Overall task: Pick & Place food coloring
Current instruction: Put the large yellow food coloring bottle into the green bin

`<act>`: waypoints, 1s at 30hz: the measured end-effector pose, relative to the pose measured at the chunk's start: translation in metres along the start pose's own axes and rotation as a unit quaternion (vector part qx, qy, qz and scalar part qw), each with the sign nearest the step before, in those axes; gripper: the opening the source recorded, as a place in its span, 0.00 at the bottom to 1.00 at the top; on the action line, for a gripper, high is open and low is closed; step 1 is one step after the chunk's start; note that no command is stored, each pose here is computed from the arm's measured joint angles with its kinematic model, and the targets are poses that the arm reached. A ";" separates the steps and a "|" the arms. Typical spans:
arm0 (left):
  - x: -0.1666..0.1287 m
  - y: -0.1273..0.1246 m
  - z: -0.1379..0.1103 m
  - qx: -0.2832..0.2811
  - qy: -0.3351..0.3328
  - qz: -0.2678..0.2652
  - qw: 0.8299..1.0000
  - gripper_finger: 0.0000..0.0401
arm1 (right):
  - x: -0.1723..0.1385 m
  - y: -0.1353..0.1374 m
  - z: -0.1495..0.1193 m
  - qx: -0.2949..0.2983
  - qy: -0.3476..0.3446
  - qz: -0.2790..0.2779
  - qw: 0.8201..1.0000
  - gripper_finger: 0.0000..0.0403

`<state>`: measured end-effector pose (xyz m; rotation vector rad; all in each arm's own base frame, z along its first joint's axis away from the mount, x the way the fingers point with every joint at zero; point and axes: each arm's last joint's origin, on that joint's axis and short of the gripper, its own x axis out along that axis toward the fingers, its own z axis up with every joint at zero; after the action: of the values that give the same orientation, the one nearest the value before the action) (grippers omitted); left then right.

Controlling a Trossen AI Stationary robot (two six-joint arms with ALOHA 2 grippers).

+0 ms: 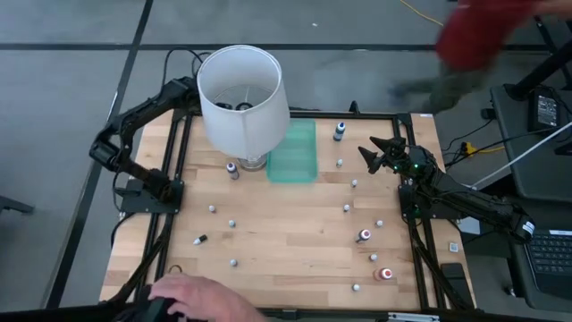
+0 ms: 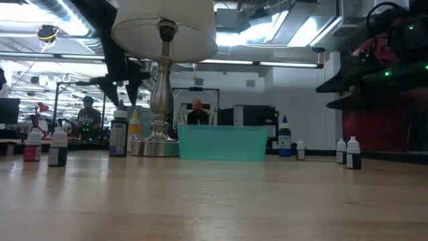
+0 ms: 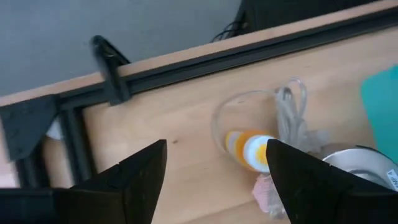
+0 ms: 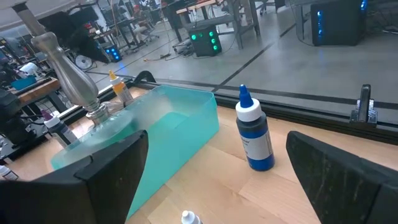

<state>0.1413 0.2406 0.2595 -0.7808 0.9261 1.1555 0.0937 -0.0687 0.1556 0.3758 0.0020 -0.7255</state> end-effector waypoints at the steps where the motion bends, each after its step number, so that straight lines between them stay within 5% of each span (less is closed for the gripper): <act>1: 0.004 -0.001 0.000 0.002 0.006 0.001 1.000 0.67 | 0.000 0.000 0.000 0.000 0.000 0.000 1.000 0.95; 8: 0.018 -0.005 -0.002 0.007 0.041 -0.006 0.999 0.68 | 0.000 0.000 0.000 0.000 0.000 0.000 1.000 0.95; 20: 0.000 0.009 -0.004 0.007 0.031 0.013 0.999 0.67 | 0.000 0.000 0.000 0.000 0.000 0.000 1.000 0.95; 30: -0.006 0.002 -0.003 0.061 0.013 -0.035 0.997 0.67 | 0.000 0.000 0.000 0.000 0.000 0.000 1.000 0.95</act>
<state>0.1381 0.2359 0.2632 -0.7247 0.9741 1.0214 0.0937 -0.0687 0.1555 0.3759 0.0024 -0.7256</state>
